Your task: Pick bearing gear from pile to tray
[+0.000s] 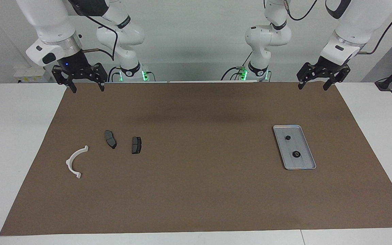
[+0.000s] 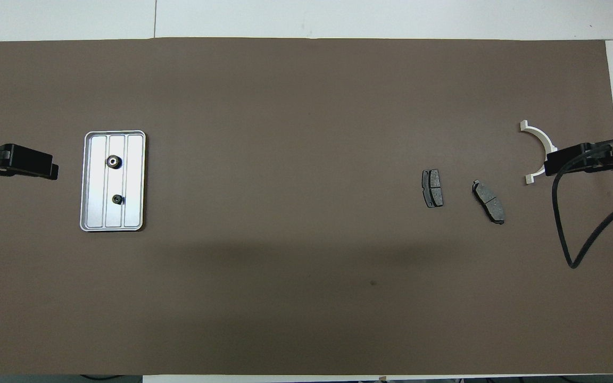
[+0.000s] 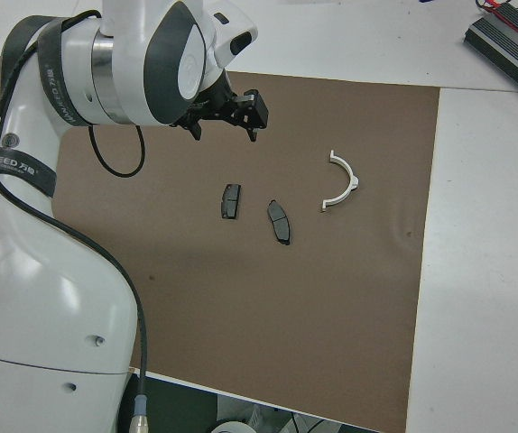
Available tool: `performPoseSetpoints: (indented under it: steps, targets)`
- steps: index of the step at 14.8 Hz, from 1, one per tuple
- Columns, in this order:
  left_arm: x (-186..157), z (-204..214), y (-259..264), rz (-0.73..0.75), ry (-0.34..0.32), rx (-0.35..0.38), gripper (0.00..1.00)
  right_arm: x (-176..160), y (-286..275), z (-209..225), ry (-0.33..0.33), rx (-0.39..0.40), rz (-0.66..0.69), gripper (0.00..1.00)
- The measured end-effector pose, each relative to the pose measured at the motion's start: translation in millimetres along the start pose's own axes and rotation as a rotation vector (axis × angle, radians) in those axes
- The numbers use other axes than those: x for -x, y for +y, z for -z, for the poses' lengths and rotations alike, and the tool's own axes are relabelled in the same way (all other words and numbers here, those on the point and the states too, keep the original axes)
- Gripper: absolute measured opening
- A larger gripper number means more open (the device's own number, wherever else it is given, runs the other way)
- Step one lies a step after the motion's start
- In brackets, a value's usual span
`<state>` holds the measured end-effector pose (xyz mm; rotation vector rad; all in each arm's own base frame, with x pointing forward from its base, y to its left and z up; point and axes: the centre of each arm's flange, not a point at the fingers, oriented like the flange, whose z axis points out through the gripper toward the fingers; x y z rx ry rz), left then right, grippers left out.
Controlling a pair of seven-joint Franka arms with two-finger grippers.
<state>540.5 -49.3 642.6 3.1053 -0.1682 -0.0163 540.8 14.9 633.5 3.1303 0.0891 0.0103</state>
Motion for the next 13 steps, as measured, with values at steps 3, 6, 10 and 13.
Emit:
performPoseSetpoints:
  steps: [3,6,10,13]
  targets:
    - [-0.2,2.5,-0.1,0.0,0.004,-0.001,1.0,0.0,0.0,0.0,0.0,0.0,0.0,1.0]
    - [-0.1,5.3,-1.8,0.002,0.009,-0.005,1.0,0.0,0.0,0.0,0.0,0.0,0.0,1.0]
    - [-0.1,6.1,-1.6,0.002,0.011,-0.007,1.0,0.0,0.0,0.0,0.0,0.0,0.0,1.0]
    - [-0.7,6.8,-1.2,0.0,0.017,-0.008,1.0,0.0,0.0,0.0,0.0,0.0,0.0,1.0]
